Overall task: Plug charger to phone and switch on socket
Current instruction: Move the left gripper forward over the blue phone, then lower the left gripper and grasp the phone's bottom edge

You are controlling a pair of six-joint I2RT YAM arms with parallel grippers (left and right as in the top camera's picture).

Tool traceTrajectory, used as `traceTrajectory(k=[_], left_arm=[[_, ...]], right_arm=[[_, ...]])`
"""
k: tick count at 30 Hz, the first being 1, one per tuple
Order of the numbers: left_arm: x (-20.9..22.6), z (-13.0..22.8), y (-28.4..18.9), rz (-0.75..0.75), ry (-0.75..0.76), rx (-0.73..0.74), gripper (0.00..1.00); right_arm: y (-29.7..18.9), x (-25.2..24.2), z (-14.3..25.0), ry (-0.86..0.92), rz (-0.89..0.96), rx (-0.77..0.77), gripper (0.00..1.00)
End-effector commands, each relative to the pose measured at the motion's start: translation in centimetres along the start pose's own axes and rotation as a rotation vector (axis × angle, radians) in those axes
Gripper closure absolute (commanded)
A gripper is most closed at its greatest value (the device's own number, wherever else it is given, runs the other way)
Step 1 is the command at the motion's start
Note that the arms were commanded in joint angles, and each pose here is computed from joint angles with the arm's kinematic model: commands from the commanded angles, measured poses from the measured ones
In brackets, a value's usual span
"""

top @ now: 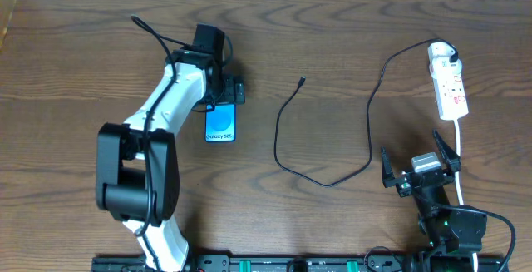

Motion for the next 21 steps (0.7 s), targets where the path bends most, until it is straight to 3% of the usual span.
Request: traceTrajectory(k=[1, 21], left_arm=[[0.2, 0.0, 1.2, -0.025, -0.010, 0.020, 0.02], [0.4, 1.8, 4.6, -0.065, 0.002, 0.124, 0.02]], right_arm=[[0.0, 0.2, 0.0, -0.001, -0.010, -0.006, 0.01], [0.0, 0.2, 0.0, -0.001, -0.010, -0.006, 0.01]])
Point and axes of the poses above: each gripper's point midway between its finger pads, its own y axis out along the fingers, its own x axis along the line the jaws close on, z = x × y, the point moved 4 cm from there along -y, back along the fingers, and after that the axes turned 13 degrees about -y, right-handed, at the moved point
